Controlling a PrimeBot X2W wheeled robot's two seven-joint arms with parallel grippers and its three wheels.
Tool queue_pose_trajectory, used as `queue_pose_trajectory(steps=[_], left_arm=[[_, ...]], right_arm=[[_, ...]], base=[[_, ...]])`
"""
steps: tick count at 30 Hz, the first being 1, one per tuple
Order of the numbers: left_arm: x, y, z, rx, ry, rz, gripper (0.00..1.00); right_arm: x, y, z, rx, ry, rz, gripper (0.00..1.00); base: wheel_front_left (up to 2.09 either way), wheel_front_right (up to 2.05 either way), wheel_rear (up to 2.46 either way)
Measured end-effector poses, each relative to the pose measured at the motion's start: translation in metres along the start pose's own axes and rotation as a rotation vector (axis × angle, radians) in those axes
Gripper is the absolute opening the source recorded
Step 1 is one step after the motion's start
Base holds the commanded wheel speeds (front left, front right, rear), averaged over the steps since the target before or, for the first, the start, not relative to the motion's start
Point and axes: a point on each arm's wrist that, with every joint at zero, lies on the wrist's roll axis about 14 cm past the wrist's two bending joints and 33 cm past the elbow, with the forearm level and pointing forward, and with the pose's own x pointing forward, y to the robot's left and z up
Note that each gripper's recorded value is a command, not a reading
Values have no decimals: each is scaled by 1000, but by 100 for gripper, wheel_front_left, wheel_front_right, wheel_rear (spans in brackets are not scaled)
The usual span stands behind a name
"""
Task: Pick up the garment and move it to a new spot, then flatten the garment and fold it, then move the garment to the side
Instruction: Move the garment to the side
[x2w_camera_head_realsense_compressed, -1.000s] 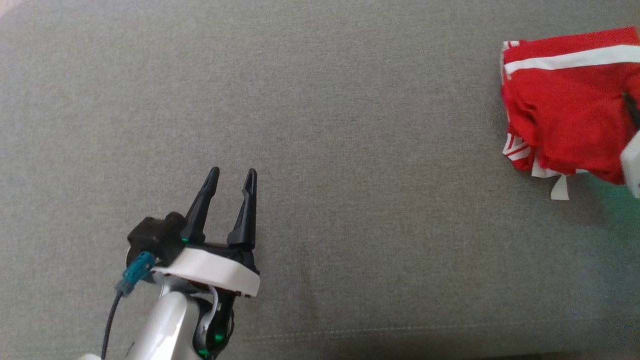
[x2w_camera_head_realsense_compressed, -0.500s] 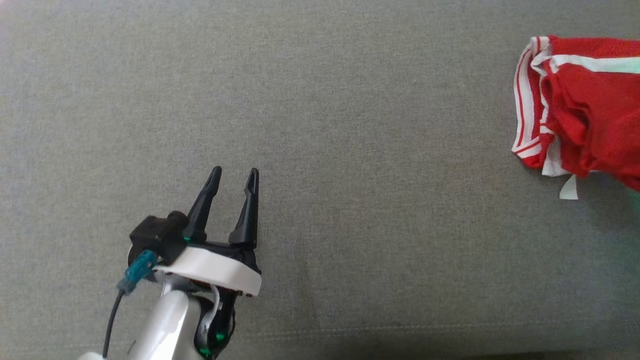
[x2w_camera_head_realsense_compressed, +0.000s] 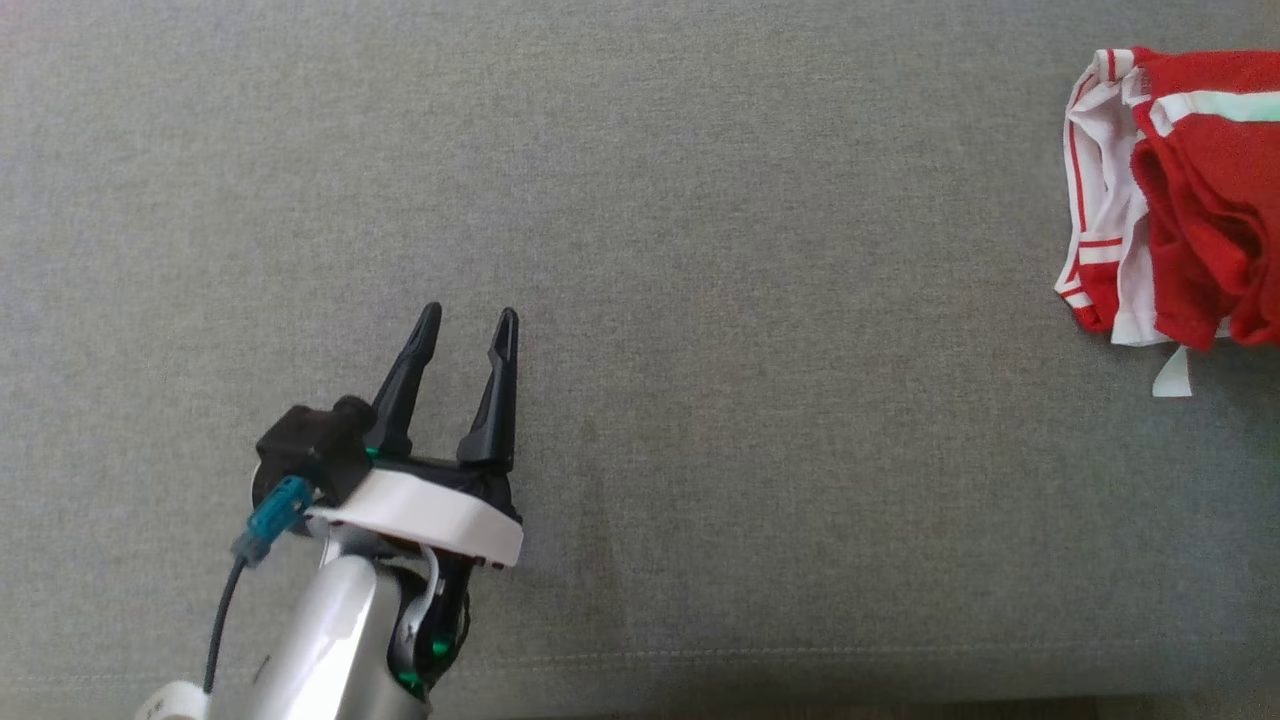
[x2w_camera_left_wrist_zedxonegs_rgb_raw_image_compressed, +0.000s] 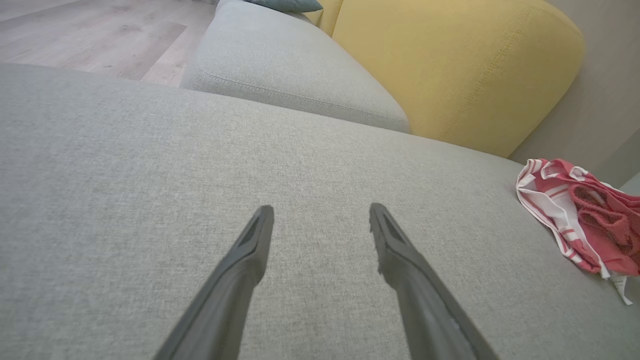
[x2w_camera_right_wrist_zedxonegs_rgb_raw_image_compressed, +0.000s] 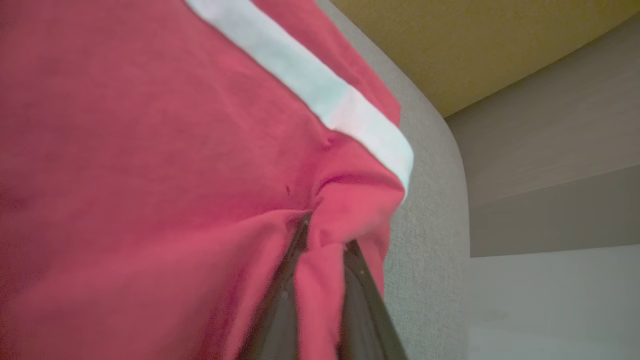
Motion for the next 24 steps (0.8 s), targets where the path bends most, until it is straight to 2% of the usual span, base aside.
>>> queue_pose_trajectory(steps=[1, 2, 8, 15, 20, 24], left_arm=[[1, 0, 0, 1, 1, 0, 100], [2, 0, 1, 3, -2, -1, 100], [4, -3, 7, 9, -18, -12, 100], [1, -12, 20, 16, -51, -31, 100], [-3, -20, 34, 23, -89, -48, 100], [-13, -21, 42, 24, -111, -41, 100]], right_arm=[[0, 0, -1, 7, 2, -1, 47], [1, 0, 0, 16, -2, -3, 100], [-3, -5, 7, 58, -41, -28, 100], [-21, -28, 32, 171, -150, -104, 100], [-42, -37, 70, 282, -320, -146, 100], [-67, -33, 113, 390, -511, -147, 100]], base=[[0, 0, 0], [0, 0, 0], [0, 0, 0], [0, 0, 0], [0, 0, 0], [0, 0, 0]])
